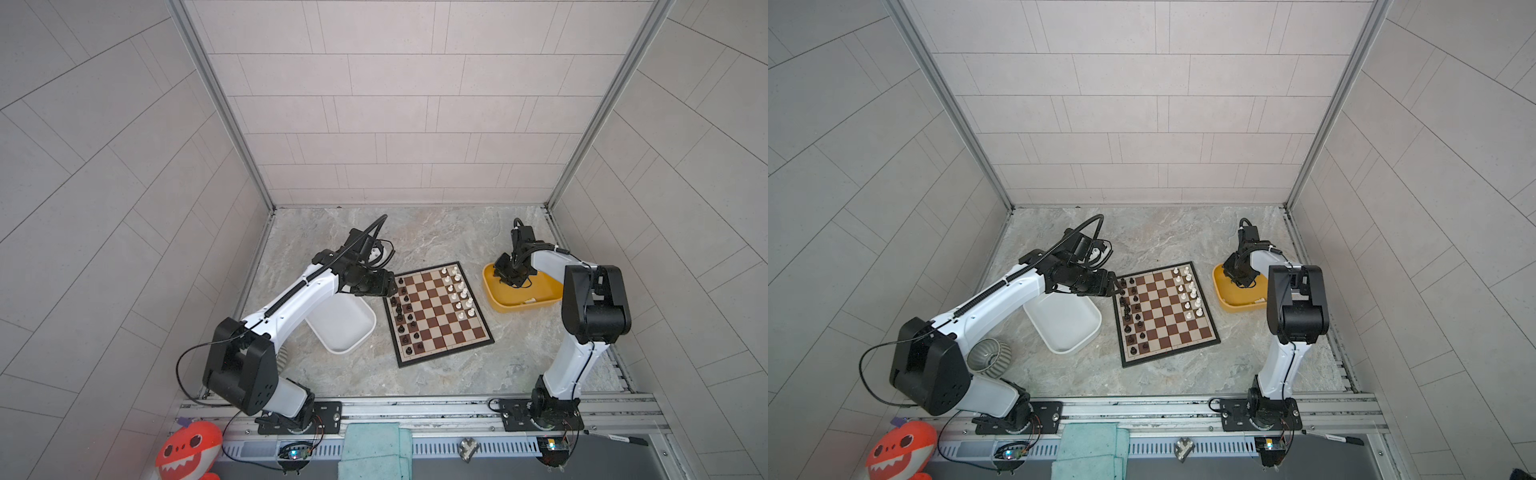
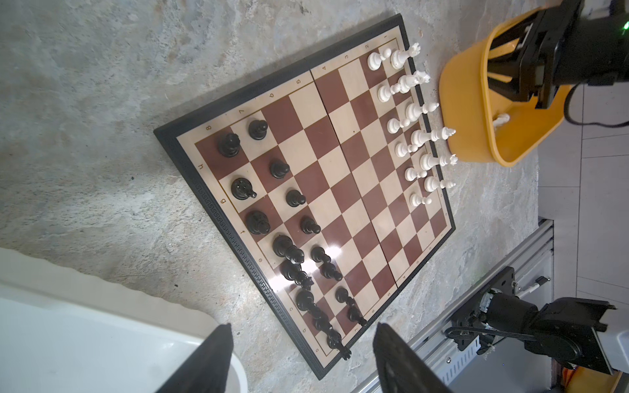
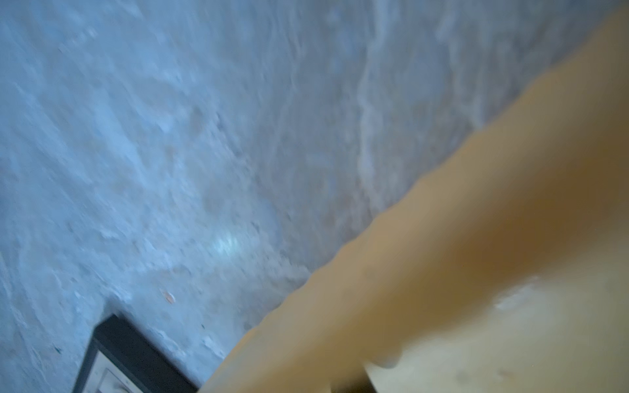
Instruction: Set up the chess pieces on the board
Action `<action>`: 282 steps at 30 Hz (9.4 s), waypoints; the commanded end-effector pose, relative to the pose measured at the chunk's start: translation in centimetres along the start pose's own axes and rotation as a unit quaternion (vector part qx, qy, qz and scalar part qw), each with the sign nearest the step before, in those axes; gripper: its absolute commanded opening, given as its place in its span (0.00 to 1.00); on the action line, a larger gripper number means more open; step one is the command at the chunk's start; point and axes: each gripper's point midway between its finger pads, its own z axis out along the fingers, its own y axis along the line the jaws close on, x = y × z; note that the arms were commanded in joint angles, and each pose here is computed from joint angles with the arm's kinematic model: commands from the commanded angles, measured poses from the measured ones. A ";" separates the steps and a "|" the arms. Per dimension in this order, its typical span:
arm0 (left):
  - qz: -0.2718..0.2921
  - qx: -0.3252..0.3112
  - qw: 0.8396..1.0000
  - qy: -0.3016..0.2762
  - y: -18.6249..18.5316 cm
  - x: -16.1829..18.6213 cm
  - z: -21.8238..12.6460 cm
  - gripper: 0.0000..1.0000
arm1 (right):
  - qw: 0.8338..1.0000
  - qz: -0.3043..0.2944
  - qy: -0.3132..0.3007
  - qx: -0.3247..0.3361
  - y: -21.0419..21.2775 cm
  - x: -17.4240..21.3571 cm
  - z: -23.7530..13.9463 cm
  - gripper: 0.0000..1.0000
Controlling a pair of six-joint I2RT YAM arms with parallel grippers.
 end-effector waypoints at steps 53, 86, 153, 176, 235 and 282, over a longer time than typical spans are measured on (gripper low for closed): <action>0.001 0.021 1.000 0.023 -0.5 0.2 1.3 0.72 | 0.972 -0.212 0.005 0.102 -2.0 3.6 -6.2 0.49; -0.006 0.058 0.998 0.020 -1.9 0.0 1.0 0.72 | 0.933 -0.325 0.078 0.130 -2.1 1.4 -1.1 0.52; -0.008 0.063 0.998 0.014 -2.1 0.5 0.5 0.72 | 0.938 -0.336 0.052 0.062 1.9 1.1 -1.4 0.50; -0.008 0.061 0.998 0.010 -2.0 0.5 0.3 0.72 | 0.933 -0.347 0.062 0.073 1.3 0.8 1.6 0.35; 0.026 0.254 0.966 -0.050 -12.5 -3.9 -5.4 0.71 | 0.701 -0.613 -0.104 -0.351 11.8 24.0 -19.9 0.07; 0.057 0.242 0.961 0.119 -17.0 0.0 1.0 0.06 | 0.670 -0.640 -0.110 -0.360 11.6 25.7 -20.7 0.12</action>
